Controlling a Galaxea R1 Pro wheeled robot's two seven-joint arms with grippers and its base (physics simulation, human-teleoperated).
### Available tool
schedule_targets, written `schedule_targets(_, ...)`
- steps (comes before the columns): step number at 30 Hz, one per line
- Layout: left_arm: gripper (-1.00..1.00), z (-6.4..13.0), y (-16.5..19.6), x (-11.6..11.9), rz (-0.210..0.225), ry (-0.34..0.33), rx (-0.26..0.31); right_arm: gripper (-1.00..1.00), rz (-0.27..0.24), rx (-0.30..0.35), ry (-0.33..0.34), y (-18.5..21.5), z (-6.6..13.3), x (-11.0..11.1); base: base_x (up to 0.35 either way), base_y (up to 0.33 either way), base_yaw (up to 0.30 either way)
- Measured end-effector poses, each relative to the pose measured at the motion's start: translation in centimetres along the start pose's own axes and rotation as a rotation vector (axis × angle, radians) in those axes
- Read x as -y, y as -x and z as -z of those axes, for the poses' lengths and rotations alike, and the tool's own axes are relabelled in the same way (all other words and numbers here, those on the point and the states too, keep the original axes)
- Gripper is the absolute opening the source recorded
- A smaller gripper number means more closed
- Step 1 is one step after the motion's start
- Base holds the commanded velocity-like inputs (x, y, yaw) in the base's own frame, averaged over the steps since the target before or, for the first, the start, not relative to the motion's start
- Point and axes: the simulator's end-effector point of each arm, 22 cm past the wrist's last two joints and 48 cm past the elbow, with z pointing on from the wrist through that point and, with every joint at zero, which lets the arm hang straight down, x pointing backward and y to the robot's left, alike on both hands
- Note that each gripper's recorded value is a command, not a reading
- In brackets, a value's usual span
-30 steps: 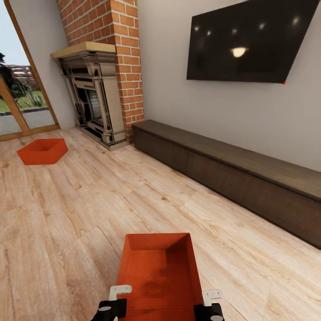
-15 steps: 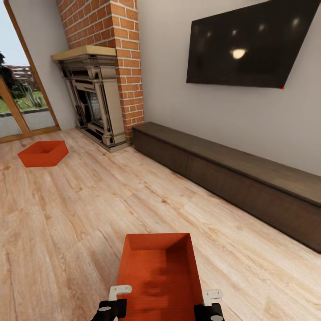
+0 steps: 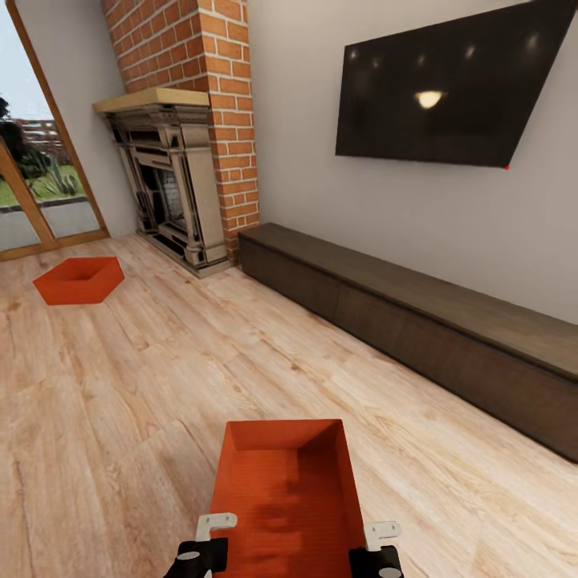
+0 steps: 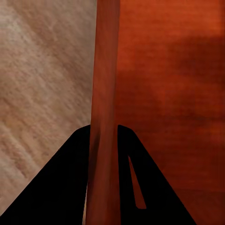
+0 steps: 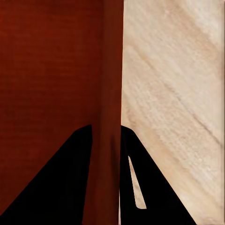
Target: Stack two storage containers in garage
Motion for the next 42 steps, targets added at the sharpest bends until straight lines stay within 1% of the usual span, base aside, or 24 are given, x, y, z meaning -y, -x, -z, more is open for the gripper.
schedule_targets(42, -1.0, 7.3, 5.2, -0.4, -0.002, -0.001, 0.001, -1.0, -0.003, 0.0, 0.001, 5.4, 7.1, 0.9, 0.0, 0.0, 0.0)
